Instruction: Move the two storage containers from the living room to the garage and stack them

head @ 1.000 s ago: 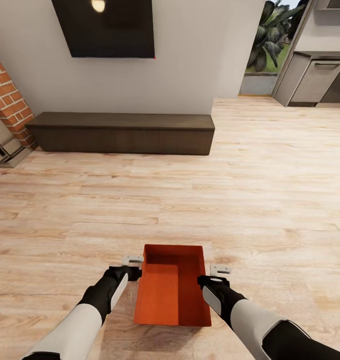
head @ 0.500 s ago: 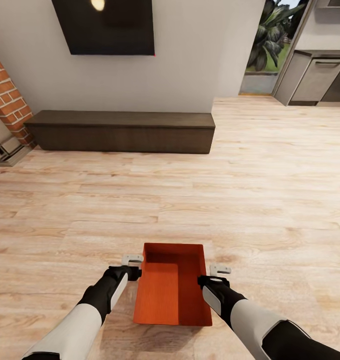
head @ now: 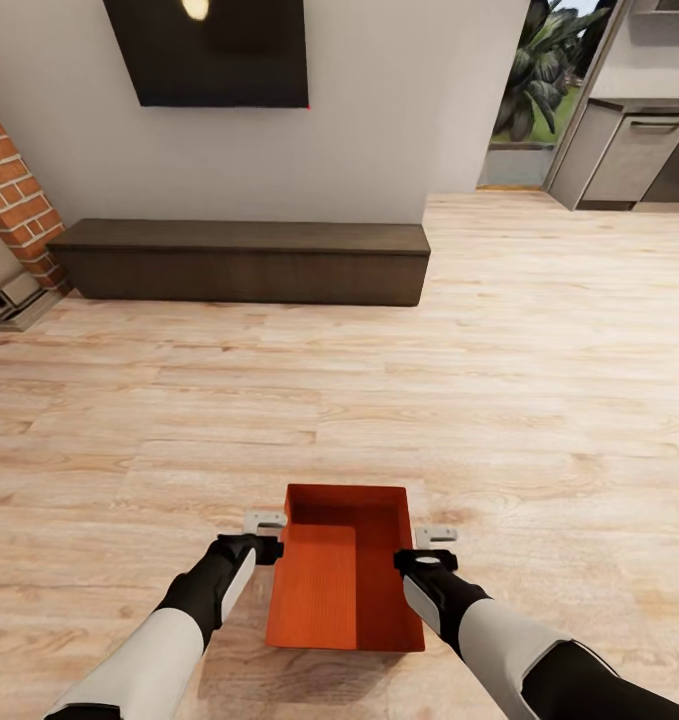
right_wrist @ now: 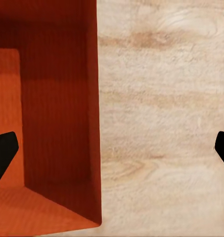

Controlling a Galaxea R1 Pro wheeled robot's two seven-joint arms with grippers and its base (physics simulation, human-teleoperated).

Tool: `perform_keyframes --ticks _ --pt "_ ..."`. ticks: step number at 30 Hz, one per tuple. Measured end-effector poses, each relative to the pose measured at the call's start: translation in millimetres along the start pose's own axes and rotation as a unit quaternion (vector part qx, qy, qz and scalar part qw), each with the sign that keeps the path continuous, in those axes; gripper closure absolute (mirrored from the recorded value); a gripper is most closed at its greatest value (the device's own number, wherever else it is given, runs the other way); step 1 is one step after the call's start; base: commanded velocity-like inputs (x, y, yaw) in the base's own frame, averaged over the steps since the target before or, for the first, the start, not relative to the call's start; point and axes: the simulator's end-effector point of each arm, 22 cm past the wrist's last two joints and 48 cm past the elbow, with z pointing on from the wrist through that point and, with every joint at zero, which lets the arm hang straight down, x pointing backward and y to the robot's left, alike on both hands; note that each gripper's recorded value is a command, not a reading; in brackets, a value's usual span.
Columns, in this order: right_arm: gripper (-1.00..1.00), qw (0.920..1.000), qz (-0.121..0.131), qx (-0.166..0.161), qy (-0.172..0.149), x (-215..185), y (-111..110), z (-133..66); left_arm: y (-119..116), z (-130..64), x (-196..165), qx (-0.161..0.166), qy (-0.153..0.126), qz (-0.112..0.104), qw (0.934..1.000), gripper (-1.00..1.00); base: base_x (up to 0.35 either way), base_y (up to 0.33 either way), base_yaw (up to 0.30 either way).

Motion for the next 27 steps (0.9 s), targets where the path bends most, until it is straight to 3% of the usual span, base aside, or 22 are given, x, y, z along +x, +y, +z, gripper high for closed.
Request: perform_keyframes --ticks 14,27 --pt "-1.00 0.9997 -0.013 0.009 0.021 25 -5 25.1 -4 26.9 23 0.003 0.013 0.002 0.9999 -1.00 0.000 0.000 0.000" --pt "-1.00 0.9994 -0.020 0.003 0.028 37 8 44.0 1 50.2 35 0.000 0.013 -0.002 0.9999 -1.00 0.000 0.000 0.000"
